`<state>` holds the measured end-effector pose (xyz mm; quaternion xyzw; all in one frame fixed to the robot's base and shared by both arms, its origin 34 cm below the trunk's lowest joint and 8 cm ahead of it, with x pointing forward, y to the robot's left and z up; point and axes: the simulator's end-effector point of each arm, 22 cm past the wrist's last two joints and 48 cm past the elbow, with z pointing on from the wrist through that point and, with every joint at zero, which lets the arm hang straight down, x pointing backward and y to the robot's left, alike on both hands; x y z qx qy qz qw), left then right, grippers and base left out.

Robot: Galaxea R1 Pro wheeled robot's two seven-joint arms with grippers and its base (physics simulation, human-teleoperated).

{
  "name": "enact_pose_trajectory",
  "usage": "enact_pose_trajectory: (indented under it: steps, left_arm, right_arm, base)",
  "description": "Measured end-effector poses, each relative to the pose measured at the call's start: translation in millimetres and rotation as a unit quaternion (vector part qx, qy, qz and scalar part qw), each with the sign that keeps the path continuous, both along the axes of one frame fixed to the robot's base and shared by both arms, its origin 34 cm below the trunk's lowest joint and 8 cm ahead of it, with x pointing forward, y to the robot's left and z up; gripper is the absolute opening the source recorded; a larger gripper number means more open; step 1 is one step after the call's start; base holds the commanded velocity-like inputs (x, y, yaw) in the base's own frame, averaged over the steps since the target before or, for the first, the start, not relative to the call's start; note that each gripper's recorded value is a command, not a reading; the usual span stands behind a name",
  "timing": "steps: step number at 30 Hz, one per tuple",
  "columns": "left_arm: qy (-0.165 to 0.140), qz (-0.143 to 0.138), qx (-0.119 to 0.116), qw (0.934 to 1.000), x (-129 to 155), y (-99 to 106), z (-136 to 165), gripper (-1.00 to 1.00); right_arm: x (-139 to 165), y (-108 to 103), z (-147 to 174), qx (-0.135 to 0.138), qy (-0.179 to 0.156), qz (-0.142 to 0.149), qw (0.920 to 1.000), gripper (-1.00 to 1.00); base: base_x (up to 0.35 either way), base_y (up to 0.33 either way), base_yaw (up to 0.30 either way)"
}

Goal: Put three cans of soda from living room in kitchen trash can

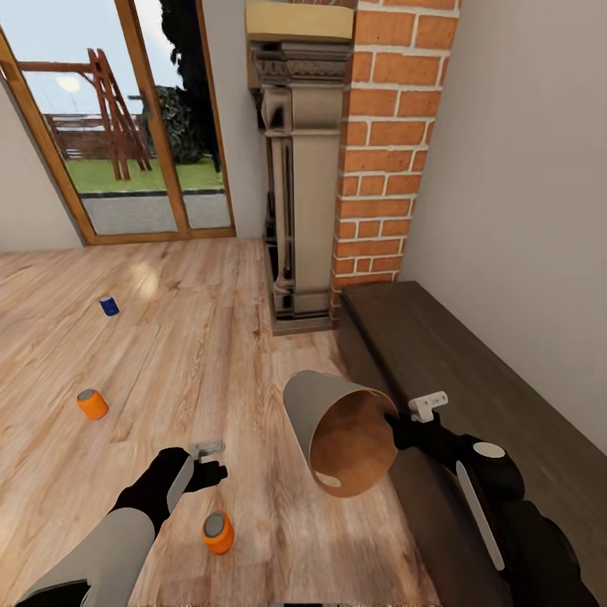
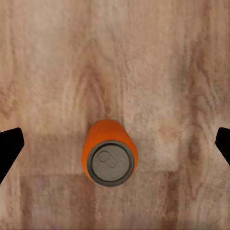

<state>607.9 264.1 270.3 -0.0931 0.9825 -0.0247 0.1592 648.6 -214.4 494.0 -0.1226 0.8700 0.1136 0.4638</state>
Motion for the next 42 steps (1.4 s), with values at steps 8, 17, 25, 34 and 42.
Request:
enact_pose_trajectory:
  steps: [8,17,25,34,42]
  left_arm:
    - [0.010,0.000,0.000,0.9999,-5,0,-11,1.00]
    - [0.009,0.000,0.001,1.0000,-4,0,-11,1.00]
    - [0.009,0.000,0.001,1.0000,-4,0,-11,1.00]
    - [0.018,0.000,0.000,0.9998,-9,0,-19,1.00]
    - [0.035,-0.001,-0.001,0.9994,-18,-1,-37,1.00]
  right_arm:
    - [0,0,-12,0.000,0.010,0.000,0.9999,-1.00]
    - [0,5,-7,0.001,0.005,0.005,1.0000,-1.00]
    - [12,13,16,0.001,-0.018,0.009,0.9998,-1.00]
    - [35,10,36,-0.001,-0.039,0.002,0.9993,-1.00]
    - [39,9,18,-0.002,-0.009,-0.002,1.0000,-1.00]
  base:
    - [0.000,0.000,0.000]
    - [0.000,0.000,0.000]
    - [0.000,0.000,0.000]
    - [0.000,0.000,0.000]
    - [0.000,0.000,0.000]
